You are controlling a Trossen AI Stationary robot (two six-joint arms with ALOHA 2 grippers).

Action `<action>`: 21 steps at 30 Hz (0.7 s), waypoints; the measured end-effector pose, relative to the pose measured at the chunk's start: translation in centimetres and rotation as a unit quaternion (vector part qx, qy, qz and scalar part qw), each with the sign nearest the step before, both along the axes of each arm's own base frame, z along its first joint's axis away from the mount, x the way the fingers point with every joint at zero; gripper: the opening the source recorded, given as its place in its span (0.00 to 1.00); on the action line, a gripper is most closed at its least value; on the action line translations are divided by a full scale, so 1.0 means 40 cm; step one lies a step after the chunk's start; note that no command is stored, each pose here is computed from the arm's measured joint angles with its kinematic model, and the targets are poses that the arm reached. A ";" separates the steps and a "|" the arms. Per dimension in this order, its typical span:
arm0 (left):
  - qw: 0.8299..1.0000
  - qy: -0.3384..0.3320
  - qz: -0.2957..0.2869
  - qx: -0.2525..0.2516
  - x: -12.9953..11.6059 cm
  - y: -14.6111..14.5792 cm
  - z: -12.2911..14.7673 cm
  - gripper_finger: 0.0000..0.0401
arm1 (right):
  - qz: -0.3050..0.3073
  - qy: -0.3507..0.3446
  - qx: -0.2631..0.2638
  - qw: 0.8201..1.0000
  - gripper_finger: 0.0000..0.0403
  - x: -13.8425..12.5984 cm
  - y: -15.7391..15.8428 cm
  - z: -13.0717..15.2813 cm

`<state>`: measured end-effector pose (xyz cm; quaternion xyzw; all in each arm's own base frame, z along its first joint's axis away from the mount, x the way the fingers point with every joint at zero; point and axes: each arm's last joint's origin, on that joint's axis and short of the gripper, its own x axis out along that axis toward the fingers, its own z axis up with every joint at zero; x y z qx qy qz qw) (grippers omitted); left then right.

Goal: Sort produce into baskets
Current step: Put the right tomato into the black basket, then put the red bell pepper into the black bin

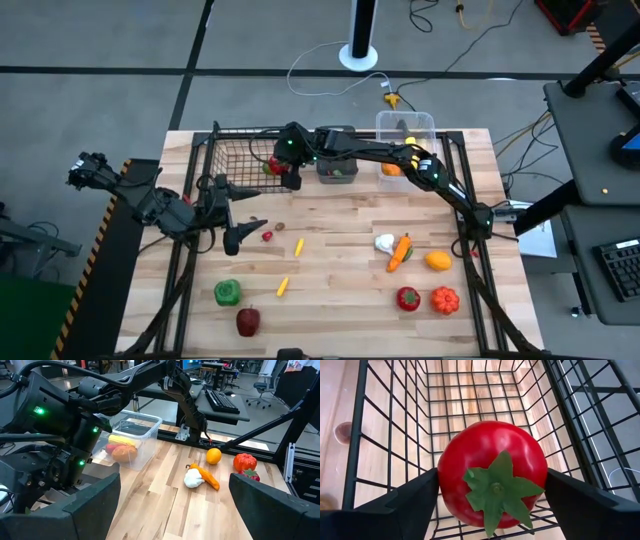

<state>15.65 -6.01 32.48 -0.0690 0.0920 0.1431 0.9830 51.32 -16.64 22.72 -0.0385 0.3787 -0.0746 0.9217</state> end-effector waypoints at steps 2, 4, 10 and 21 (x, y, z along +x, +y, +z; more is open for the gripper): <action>1.000 0.000 0.000 0.000 0.000 0.000 0.000 0.88 | 0.000 0.000 0.000 1.000 0.86 0.000 0.000 0.000; 1.000 0.000 0.000 0.000 0.000 0.000 0.000 0.88 | 0.000 0.000 0.000 1.000 0.86 0.000 0.000 0.000; 1.000 0.000 0.000 0.000 0.000 0.000 0.000 0.88 | 0.001 0.000 -0.001 1.000 0.86 0.000 0.000 0.000; 1.000 0.015 0.005 -0.010 -0.002 0.001 -0.011 0.88 | 0.004 -0.015 -0.010 1.000 0.86 -0.023 0.008 0.072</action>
